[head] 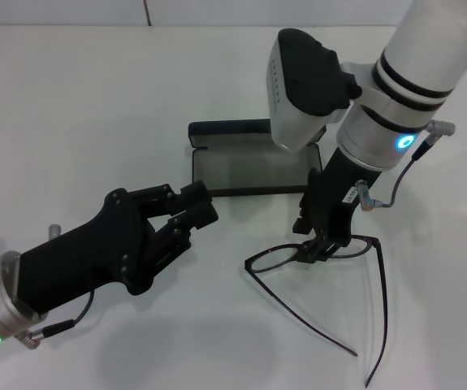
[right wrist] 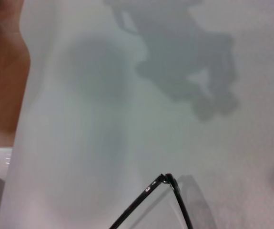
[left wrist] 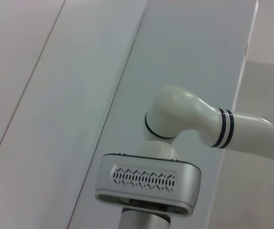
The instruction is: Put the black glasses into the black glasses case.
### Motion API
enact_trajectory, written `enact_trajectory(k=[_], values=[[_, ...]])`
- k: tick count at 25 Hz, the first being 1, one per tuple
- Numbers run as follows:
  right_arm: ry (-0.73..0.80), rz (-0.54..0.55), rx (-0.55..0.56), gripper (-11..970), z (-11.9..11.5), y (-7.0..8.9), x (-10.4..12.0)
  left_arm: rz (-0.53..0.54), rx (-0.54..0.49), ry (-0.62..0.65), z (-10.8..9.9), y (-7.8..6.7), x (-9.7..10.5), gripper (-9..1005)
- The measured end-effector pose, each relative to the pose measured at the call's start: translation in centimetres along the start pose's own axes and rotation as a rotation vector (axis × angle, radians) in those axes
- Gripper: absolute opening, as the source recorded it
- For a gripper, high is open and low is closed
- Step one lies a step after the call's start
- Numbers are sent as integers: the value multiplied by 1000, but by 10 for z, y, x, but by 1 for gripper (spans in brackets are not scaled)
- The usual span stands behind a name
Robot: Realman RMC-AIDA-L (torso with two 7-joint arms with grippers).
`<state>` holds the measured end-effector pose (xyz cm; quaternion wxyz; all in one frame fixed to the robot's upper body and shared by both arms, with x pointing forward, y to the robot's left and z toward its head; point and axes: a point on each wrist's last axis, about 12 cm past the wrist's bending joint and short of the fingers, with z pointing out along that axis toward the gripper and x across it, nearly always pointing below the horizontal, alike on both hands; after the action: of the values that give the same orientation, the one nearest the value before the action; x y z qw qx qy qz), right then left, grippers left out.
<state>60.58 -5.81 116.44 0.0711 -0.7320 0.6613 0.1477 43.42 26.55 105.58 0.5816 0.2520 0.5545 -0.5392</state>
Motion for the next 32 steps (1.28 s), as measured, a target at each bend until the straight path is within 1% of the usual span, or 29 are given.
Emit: enact_trajectory(k=[6, 17, 22, 27, 32], values=[[16, -2, 12, 365, 7, 0, 3, -5, -2, -2, 0, 0, 1, 186], [-8, -20, 8, 350, 8, 0, 1, -18, -22, 9, 2, 1, 4, 183], [-7, -21, 7, 212, 8, 0, 1, -22, -25, 8, 1, 1, 5, 181], [-5, -9, 1, 124, 9, 1, 4, -22, -24, 8, 1, 1, 5, 179], [-7, 1, -4, 107, 11, 2, 7, -23, -23, 8, 1, 1, 5, 177]])
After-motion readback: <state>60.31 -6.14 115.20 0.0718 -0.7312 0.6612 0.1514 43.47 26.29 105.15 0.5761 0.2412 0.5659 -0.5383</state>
